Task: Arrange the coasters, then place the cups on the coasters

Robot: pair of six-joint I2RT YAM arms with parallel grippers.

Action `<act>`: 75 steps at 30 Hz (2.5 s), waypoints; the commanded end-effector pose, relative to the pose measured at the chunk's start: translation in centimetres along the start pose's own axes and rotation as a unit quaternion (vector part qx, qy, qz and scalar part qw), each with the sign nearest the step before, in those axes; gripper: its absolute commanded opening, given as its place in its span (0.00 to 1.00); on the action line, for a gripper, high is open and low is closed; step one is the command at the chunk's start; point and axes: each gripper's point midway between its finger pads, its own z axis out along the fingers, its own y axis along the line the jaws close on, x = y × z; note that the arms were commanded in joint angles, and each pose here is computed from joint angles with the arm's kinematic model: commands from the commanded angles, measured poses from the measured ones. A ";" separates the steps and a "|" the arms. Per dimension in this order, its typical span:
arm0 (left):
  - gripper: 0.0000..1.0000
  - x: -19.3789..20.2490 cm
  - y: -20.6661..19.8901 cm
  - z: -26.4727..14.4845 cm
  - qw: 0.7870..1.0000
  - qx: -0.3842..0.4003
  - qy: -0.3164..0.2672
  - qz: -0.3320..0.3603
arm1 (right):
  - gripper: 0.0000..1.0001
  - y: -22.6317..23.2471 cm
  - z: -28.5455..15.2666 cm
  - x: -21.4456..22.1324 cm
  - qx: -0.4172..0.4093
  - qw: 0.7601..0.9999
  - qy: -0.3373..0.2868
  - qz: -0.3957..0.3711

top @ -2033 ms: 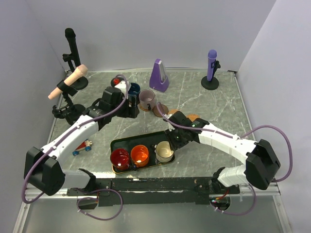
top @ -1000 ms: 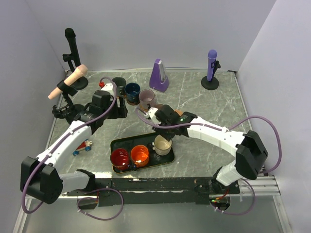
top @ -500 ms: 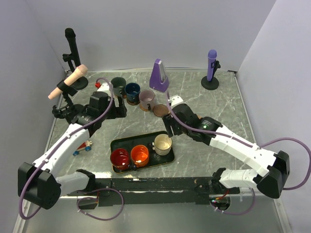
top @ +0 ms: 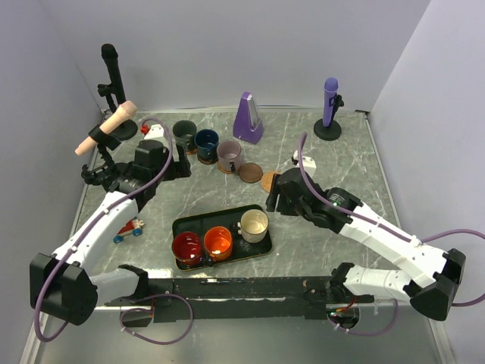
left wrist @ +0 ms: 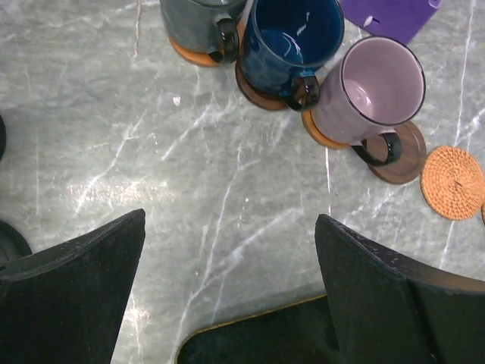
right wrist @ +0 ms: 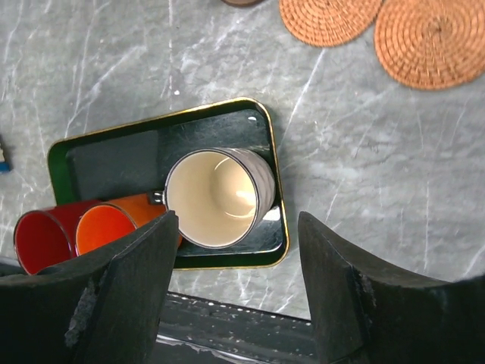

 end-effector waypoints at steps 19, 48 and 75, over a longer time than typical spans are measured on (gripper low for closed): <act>0.97 -3.3 -0.5 -1.8 0.996 0.071 -0.050 0.005 | 0.53 -0.4 4.2 6.2 0.058 0.997 0.021 0.039; 0.97 -2.6 -0.6 -1.5 0.997 0.075 -0.029 0.013 | 0.00 3.6 6.9 4.4 -0.062 0.966 0.007 -0.250; 0.97 -2.1 -1.3 -1.3 0.995 0.094 -0.018 0.010 | 0.58 0.5 4.8 4.3 0.032 0.984 0.057 -0.163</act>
